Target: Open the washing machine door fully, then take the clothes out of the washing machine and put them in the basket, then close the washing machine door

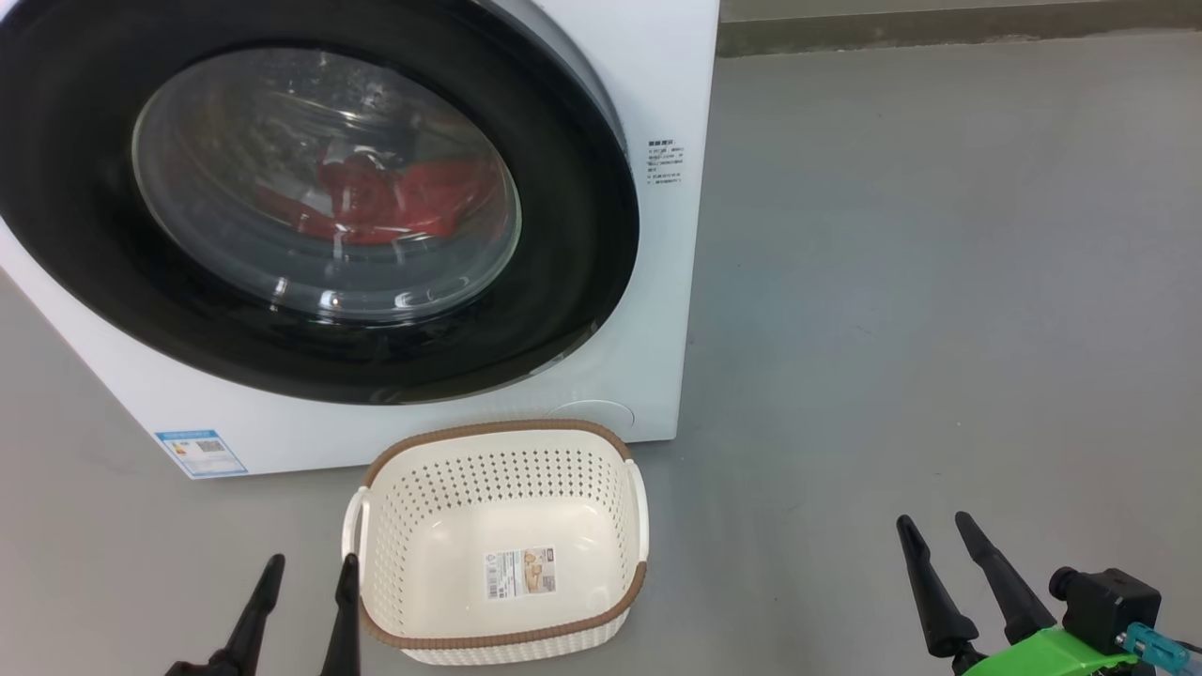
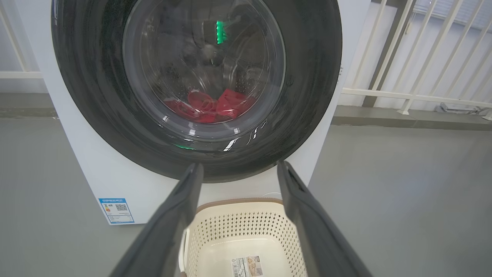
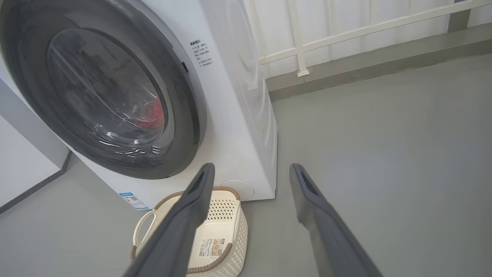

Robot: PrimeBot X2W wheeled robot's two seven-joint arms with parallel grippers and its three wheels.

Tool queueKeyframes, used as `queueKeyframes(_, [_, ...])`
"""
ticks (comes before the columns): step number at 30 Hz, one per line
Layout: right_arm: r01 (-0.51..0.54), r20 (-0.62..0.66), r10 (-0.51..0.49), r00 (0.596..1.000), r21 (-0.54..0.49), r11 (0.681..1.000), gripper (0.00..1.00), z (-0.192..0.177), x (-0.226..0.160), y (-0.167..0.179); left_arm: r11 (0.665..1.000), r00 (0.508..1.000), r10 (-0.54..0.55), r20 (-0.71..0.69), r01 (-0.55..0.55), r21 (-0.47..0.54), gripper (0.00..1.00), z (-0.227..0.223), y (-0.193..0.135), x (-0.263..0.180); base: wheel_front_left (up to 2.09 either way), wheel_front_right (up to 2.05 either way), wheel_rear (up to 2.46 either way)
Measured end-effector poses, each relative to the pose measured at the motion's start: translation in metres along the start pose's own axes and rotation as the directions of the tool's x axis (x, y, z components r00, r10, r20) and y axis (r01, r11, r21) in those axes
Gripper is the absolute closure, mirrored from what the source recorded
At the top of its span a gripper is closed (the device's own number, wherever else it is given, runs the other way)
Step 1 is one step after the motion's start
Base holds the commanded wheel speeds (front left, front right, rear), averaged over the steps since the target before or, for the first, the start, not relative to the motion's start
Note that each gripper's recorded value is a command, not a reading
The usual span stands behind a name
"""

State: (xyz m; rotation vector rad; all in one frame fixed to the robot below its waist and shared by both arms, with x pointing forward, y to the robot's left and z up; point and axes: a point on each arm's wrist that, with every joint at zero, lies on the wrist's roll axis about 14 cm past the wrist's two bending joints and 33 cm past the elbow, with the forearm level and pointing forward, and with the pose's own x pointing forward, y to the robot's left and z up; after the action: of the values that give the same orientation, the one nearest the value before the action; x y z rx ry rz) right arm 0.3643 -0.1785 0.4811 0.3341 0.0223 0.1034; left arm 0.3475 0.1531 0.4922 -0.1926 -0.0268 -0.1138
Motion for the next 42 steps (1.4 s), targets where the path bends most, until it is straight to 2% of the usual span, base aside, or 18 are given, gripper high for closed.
queueKeyframes(11, [0.025,0.021,-0.025,0.999,-0.023,0.999,0.0,0.006,-0.002,-0.01,1.0,1.0,0.024,0.01,-0.024,-0.012,0.0,0.001,0.007,-0.002,0.0,0.0,0.0])
queueKeyframes(17, [0.048,-0.005,-0.048,0.999,-0.052,0.997,0.0,-0.003,-0.011,-0.017,0.999,1.0,0.03,0.002,-0.03,-0.021,0.0,-0.001,0.009,-0.003,0.0,0.0,0.0])
queueKeyframes(36, [0.059,-0.003,-0.06,0.998,-0.041,0.997,0.0,-0.004,-0.011,-0.018,0.999,0.999,0.038,-0.016,-0.038,-0.03,0.0,-0.007,0.011,-0.003,0.0,0.0,0.0])
queueKeyframes(37, [0.056,-0.003,-0.056,0.998,-0.04,0.998,0.54,-0.004,-0.01,-0.016,0.999,0.999,0.039,-0.018,-0.039,-0.031,0.0,-0.008,0.011,-0.003,0.0,0.0,0.0])
queueKeyframes(38, [0.056,-0.003,-0.056,0.998,-0.04,0.998,0.96,-0.004,-0.01,-0.016,0.999,0.999,0.039,-0.018,-0.039,-0.031,0.0,-0.008,0.011,-0.003,0.0,0.0,0.0])
queueKeyframes(39, [0.051,-0.005,-0.051,0.999,-0.04,0.998,1.0,-0.004,-0.009,-0.015,0.999,0.999,0.038,-0.019,-0.039,-0.031,0.0,-0.008,0.011,-0.003,0.0,0.0,0.0])
queueKeyframes(42, [0.033,0.01,-0.033,0.999,-0.016,0.999,1.0,-0.001,-0.002,-0.007,0.999,0.999,0.039,-0.025,-0.039,-0.032,0.0,-0.01,0.011,-0.002,0.0,0.0,0.0])
